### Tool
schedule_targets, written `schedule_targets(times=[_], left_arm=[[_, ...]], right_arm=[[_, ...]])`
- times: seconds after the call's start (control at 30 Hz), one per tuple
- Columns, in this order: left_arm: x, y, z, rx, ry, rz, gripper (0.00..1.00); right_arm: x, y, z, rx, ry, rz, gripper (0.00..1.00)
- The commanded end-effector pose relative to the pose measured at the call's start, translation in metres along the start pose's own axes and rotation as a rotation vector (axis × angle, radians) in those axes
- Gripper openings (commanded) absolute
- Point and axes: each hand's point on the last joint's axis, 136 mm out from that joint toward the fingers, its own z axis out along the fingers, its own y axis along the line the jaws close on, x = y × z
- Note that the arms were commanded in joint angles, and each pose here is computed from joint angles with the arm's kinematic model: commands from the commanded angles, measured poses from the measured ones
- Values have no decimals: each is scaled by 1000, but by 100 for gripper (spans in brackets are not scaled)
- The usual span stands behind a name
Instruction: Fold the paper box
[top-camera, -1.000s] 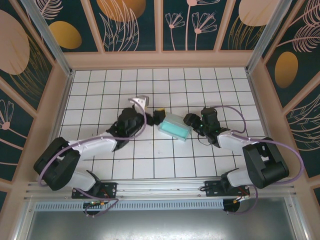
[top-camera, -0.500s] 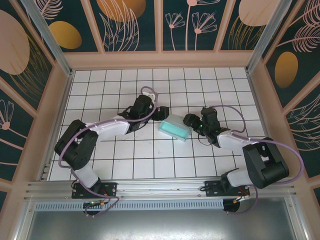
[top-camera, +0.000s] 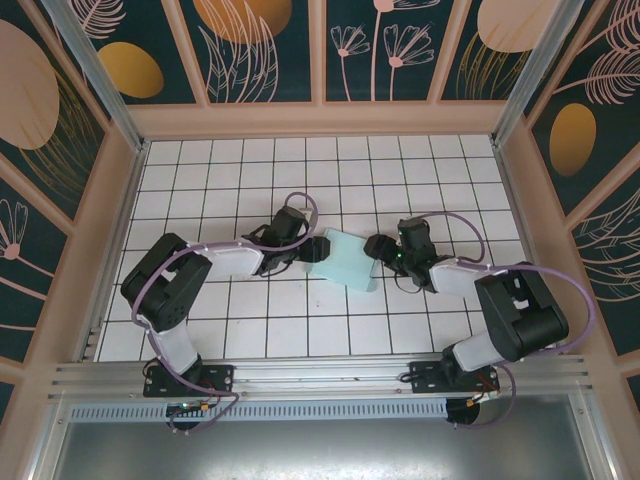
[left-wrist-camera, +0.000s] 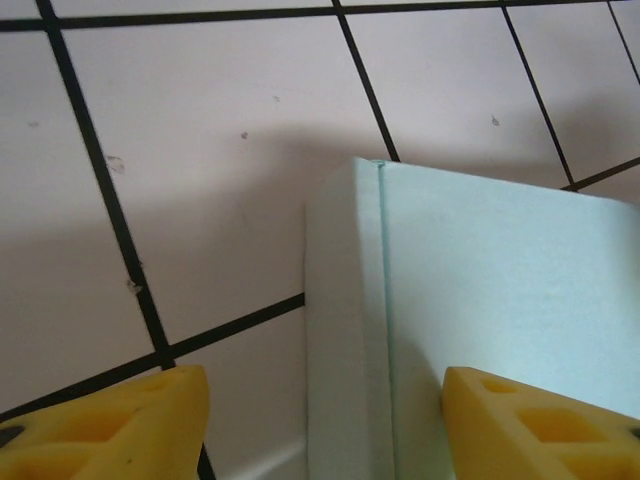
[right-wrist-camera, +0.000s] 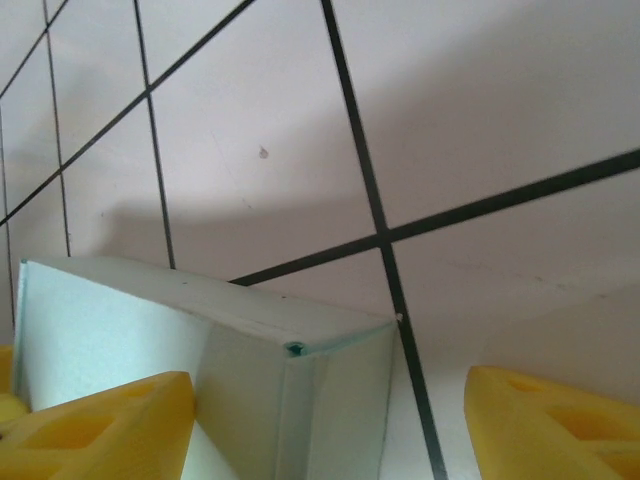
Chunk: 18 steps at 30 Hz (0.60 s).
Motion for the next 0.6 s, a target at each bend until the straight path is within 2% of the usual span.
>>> schedule_targets(times=[0.0, 0.07, 0.17, 0.23, 0.33, 0.4, 0.57], left_arm=[[31, 17, 11, -28, 97, -10, 54], [33, 16, 13, -16, 106, -15, 50], [32, 12, 12, 5, 96, -21, 51], [27, 8, 8, 21, 72, -28, 52], [14, -2, -1, 63, 21, -55, 59], [5, -4, -6, 80, -16, -85, 65], [-9, -4, -18, 133, -86, -162, 76]], right_arm=[[8, -7, 9, 28, 32, -43, 62], [7, -7, 12, 29, 38, -54, 53], [4, -5, 18, 36, 41, -78, 50], [-2, -2, 23, 35, 36, -104, 44], [-17, 8, 33, 31, 31, -152, 42], [-30, 21, 37, 17, 24, -191, 45], [-72, 54, 25, -33, -70, -250, 68]])
